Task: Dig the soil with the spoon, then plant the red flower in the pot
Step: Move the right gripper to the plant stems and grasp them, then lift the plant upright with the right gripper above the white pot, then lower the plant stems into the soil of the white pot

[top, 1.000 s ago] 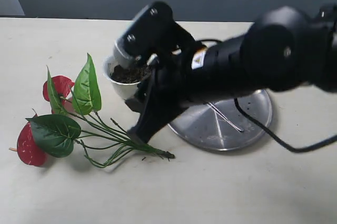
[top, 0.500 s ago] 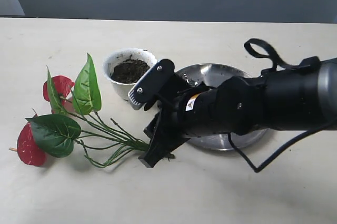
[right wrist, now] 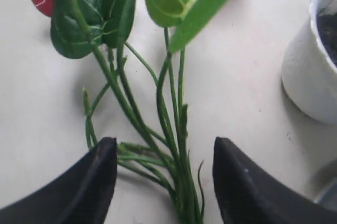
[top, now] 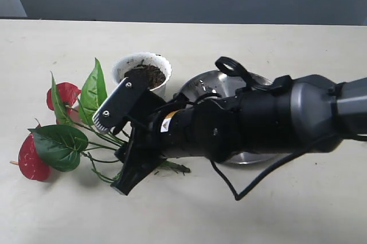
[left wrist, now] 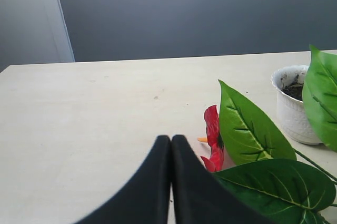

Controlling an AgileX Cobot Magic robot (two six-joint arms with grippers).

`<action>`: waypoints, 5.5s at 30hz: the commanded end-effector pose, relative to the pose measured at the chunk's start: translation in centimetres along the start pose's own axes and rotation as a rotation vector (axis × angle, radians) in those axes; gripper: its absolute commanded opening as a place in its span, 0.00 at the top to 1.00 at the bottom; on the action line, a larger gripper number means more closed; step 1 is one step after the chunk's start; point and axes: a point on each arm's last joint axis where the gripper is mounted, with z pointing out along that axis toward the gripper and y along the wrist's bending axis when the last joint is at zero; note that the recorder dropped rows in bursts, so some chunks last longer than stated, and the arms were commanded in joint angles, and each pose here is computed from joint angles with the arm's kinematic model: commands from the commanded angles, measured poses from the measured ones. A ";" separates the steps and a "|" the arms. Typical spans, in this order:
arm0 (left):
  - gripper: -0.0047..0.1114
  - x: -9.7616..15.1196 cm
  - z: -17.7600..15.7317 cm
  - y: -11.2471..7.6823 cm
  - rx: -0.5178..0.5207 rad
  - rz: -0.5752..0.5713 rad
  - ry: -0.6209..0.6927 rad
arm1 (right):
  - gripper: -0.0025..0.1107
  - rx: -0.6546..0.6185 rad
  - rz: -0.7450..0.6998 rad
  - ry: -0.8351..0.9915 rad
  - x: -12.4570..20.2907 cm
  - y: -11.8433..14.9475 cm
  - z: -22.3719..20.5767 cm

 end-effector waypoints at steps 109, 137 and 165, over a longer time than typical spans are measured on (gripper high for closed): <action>0.96 -0.1 0.0 0.0 0.002 -0.002 -0.005 | 0.98 0.307 0.512 -0.718 0.9 -9.5 9.5; 0.96 -0.1 0.0 0.0 0.002 -0.002 -0.005 | 0.98 0.201 0.369 -0.396 2.1 -8.4 10.5; 0.96 -0.1 0.0 0.0 0.002 -0.002 -0.005 | 0.76 0.211 0.372 -0.444 1.8 -8.5 10.3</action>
